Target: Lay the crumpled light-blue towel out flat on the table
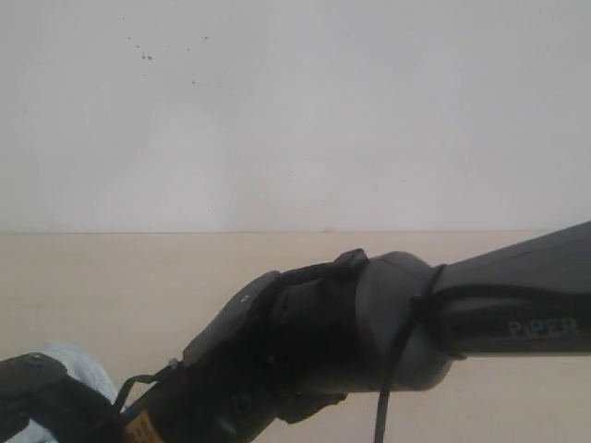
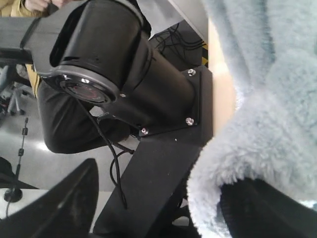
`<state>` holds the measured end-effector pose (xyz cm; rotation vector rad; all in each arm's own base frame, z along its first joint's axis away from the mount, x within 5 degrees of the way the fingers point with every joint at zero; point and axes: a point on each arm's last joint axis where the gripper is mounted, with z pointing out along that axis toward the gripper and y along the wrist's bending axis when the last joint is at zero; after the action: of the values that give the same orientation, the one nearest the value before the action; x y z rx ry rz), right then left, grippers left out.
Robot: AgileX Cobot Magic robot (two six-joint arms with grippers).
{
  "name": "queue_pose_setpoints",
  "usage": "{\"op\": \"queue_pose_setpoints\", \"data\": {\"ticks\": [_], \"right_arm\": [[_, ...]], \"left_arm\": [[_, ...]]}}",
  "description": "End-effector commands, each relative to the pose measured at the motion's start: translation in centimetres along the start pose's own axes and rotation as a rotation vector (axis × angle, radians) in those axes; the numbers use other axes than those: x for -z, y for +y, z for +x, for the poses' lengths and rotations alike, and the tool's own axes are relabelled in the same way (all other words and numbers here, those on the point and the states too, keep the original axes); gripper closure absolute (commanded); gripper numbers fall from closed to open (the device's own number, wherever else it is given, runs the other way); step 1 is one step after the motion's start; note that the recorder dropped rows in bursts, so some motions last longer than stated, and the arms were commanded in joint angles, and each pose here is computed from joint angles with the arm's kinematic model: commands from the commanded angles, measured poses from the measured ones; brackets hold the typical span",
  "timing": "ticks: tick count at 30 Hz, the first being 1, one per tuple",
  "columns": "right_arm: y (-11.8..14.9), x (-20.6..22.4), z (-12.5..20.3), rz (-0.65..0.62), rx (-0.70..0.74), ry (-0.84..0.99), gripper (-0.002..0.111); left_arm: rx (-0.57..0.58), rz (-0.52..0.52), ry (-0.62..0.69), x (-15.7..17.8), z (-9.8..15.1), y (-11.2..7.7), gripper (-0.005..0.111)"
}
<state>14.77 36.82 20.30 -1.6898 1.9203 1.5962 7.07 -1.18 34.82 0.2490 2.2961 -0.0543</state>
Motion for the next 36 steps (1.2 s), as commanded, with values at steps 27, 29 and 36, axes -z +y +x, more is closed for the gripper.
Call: {"op": "queue_pose_setpoints", "data": {"ticks": [27,29,36], "right_arm": [[-4.0,1.6,-1.1,0.406,-0.124,-0.145,0.043],[-3.6,1.6,-1.1,0.377,-0.096,-0.133,0.043],[-3.8,1.4,1.5,0.363,-0.299,-0.105,0.043]], "left_arm": [[0.025,0.048,-0.035,0.1,-0.1,-0.4,0.103],[0.026,0.05,-0.03,0.1,-0.1,-0.5,0.103],[0.018,0.051,-0.042,0.1,-0.2,-0.5,0.103]]}}
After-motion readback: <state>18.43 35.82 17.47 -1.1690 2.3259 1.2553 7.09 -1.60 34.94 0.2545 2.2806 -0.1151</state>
